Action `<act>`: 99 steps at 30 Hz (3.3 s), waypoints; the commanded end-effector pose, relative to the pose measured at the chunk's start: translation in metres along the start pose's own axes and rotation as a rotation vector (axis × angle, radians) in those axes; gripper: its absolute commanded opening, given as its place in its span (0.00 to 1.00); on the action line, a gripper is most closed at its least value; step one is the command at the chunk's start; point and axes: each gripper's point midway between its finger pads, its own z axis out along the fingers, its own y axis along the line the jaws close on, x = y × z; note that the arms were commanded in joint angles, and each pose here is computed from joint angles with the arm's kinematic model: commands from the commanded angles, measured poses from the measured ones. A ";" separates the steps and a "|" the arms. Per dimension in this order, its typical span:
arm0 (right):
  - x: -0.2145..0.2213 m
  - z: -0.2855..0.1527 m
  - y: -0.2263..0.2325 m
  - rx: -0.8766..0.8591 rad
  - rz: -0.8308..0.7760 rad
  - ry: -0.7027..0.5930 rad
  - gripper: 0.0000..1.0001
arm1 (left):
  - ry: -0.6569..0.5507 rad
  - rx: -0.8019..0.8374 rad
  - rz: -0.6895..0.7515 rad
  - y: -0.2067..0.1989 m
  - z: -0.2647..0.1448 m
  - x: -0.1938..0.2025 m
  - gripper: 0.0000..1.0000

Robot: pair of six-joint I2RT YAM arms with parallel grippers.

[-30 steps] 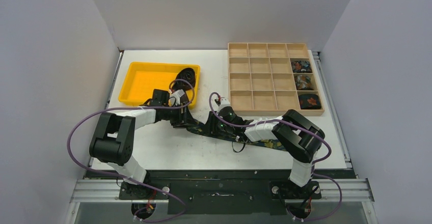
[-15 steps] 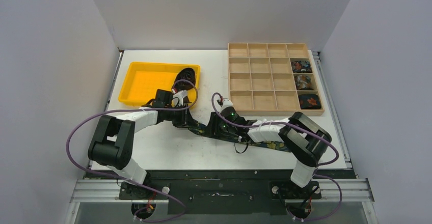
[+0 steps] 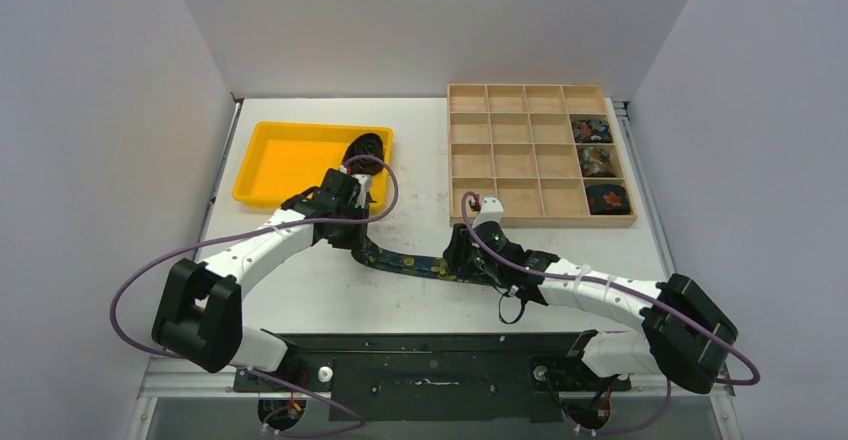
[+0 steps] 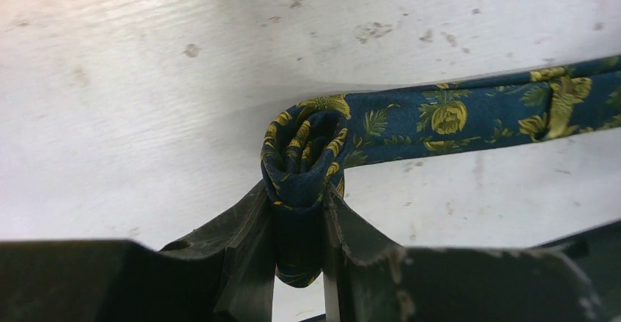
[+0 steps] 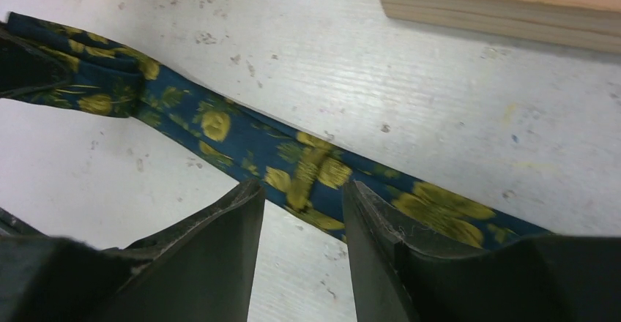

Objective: Roll the ties
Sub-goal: Roll the tie at the center of the board.

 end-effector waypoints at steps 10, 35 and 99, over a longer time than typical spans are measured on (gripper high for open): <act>0.002 -0.033 -0.047 0.176 -0.026 -0.066 0.44 | 0.013 -0.670 0.107 0.061 -0.041 -0.006 0.00; -0.001 -0.057 -0.069 0.244 -0.001 -0.108 0.47 | 0.087 -0.972 0.317 0.038 0.012 0.021 0.00; -0.009 0.046 0.172 -0.309 -0.101 -0.057 0.62 | -0.601 0.198 -0.711 0.064 -0.088 -0.020 0.94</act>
